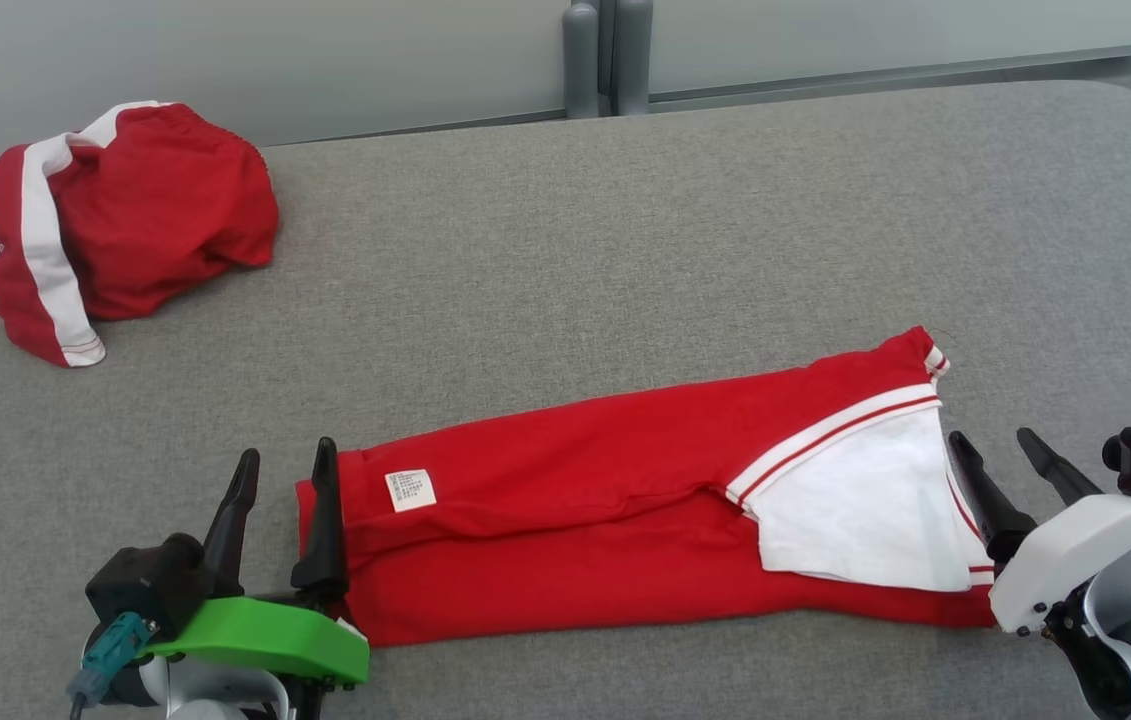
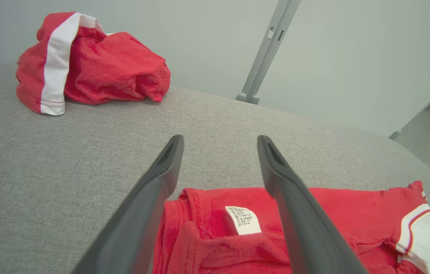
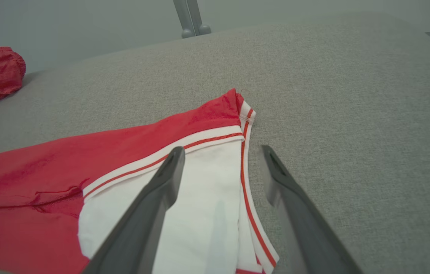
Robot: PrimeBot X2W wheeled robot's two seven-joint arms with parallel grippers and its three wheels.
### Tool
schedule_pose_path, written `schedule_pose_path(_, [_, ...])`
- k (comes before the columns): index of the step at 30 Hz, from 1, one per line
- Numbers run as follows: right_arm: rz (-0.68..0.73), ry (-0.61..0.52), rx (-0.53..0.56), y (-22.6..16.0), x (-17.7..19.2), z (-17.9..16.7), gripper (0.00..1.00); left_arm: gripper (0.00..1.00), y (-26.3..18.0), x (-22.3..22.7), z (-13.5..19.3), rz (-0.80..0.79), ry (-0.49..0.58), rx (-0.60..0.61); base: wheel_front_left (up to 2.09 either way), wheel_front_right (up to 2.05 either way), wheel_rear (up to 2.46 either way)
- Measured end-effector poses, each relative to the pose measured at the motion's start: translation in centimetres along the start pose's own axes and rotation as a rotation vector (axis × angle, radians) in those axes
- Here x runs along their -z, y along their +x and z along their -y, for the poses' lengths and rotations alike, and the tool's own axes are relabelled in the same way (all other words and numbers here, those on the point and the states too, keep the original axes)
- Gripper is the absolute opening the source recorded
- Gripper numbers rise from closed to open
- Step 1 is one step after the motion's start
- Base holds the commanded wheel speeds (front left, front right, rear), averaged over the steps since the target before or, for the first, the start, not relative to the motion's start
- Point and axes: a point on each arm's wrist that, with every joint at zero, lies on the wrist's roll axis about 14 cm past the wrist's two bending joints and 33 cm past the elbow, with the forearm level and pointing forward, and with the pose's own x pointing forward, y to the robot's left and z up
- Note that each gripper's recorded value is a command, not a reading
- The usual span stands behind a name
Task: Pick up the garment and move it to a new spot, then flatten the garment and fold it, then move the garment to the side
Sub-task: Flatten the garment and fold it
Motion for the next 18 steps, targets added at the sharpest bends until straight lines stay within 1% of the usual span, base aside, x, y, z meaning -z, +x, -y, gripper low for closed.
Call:
schedule_pose_path(6, [-0.094, -0.008, -0.002, 1.8, 1.1, 0.5, 1.00, 1.00, -0.4, -0.3, -1.0, 0.015, 0.000, -0.036, 0.00, 0.00, 0.00])
schedule_pose_path(11, [-0.201, 0.013, -0.001, 3.1, 3.3, 0.7, 1.00, 1.00, -0.8, -0.5, -1.7, 0.029, -0.007, -0.066, 0.00, 0.00, 0.00])
schedule_pose_path(18, [-0.314, 0.033, -0.014, 4.5, 5.9, 0.2, 1.00, 1.00, -1.2, -0.8, -2.7, 0.042, -0.007, -0.096, 0.00, 0.00, 0.00])
